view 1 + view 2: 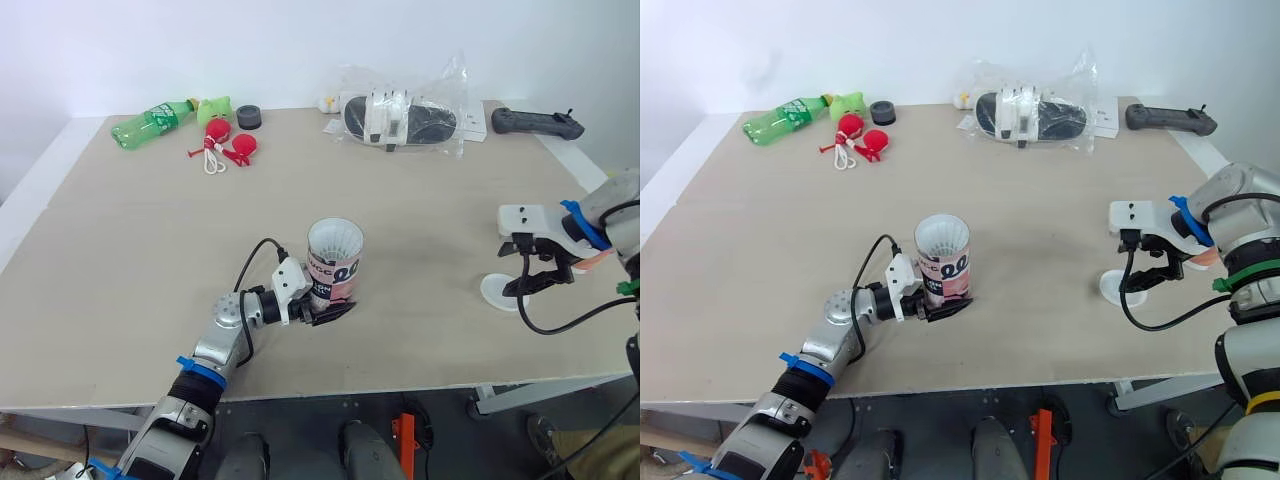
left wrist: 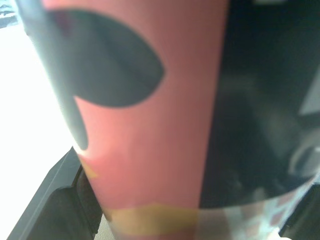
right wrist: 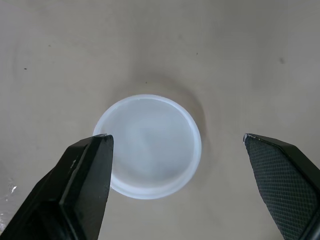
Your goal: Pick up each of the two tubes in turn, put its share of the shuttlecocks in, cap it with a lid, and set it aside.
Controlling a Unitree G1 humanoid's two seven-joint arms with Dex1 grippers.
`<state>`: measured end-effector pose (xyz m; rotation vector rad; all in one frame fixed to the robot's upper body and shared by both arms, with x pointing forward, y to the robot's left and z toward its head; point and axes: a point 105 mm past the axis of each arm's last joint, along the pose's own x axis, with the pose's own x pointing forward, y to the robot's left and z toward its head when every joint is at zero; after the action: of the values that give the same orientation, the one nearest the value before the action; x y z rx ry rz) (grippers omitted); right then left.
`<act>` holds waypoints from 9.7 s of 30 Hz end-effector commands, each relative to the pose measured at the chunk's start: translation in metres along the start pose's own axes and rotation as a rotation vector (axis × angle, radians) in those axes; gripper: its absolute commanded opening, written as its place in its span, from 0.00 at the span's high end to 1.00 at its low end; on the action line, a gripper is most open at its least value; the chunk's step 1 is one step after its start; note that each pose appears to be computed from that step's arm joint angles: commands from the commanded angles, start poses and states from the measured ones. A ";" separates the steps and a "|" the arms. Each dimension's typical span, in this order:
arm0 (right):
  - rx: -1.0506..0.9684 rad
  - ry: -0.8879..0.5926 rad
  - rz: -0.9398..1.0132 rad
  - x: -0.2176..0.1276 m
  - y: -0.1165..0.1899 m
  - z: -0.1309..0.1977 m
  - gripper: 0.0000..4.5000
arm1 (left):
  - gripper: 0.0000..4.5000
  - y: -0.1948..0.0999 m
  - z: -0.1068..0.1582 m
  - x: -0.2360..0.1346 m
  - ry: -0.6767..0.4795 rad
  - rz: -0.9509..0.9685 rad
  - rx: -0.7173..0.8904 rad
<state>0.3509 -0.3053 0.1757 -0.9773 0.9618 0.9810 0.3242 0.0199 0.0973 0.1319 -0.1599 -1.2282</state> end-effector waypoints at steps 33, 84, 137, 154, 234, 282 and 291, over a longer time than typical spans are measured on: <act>-0.021 -0.153 -0.067 -0.030 -0.027 0.052 0.99 | 0.18 -0.004 -0.004 -0.004 0.013 0.004 -0.030; -0.531 -0.371 0.206 -0.075 0.056 0.284 0.99 | 0.18 -0.010 -0.011 0.001 0.030 -0.026 -0.047; -0.724 -0.304 0.208 -0.062 0.062 0.280 0.99 | 0.18 -0.019 -0.012 0.003 0.029 -0.050 -0.058; -0.714 -0.374 0.153 -0.083 0.058 0.296 0.02 | 0.18 -0.019 -0.012 0.003 0.030 -0.061 -0.059; -0.329 -1.023 0.401 -0.122 0.092 0.239 0.00 | 0.01 -0.013 -0.010 0.000 0.039 -0.051 -0.051; 0.034 -1.092 0.156 0.085 0.110 0.175 0.00 | 0.01 0.015 0.004 -0.108 0.199 0.100 -0.016; 0.016 -1.115 0.156 0.095 0.107 0.191 0.00 | 0.01 0.014 0.003 -0.109 0.207 0.096 -0.021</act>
<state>0.3083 -0.0824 0.1034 -0.1965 0.1493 1.3932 0.3021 0.1251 0.0886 0.2170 0.0558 -1.1092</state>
